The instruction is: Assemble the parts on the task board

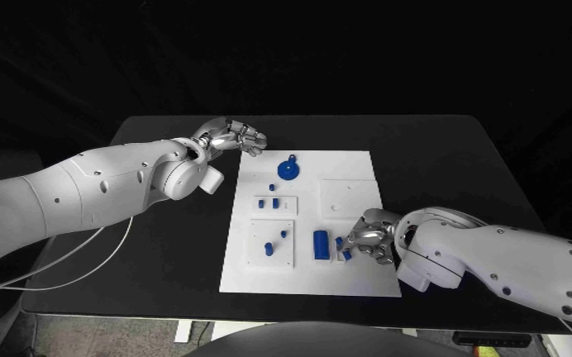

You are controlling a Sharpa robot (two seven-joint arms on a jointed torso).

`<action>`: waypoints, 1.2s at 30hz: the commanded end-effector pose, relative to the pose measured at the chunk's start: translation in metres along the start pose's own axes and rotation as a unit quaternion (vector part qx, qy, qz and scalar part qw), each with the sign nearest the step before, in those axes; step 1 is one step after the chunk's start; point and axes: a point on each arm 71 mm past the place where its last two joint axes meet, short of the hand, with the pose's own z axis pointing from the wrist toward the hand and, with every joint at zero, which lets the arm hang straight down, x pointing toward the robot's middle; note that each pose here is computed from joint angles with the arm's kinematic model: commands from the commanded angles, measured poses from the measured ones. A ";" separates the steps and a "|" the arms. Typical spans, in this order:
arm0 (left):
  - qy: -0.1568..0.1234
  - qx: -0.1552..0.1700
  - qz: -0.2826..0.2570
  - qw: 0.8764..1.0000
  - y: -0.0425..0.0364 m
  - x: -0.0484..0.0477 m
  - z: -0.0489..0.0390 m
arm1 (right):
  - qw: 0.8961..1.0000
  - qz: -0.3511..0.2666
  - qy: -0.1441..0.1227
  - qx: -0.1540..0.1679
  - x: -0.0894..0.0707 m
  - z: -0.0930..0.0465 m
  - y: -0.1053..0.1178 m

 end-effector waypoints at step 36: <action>0.006 -0.001 -0.001 1.000 -0.0002 0.0002 -0.0004 | 0.999 -0.028 0.021 -0.012 0.003 -0.005 -0.004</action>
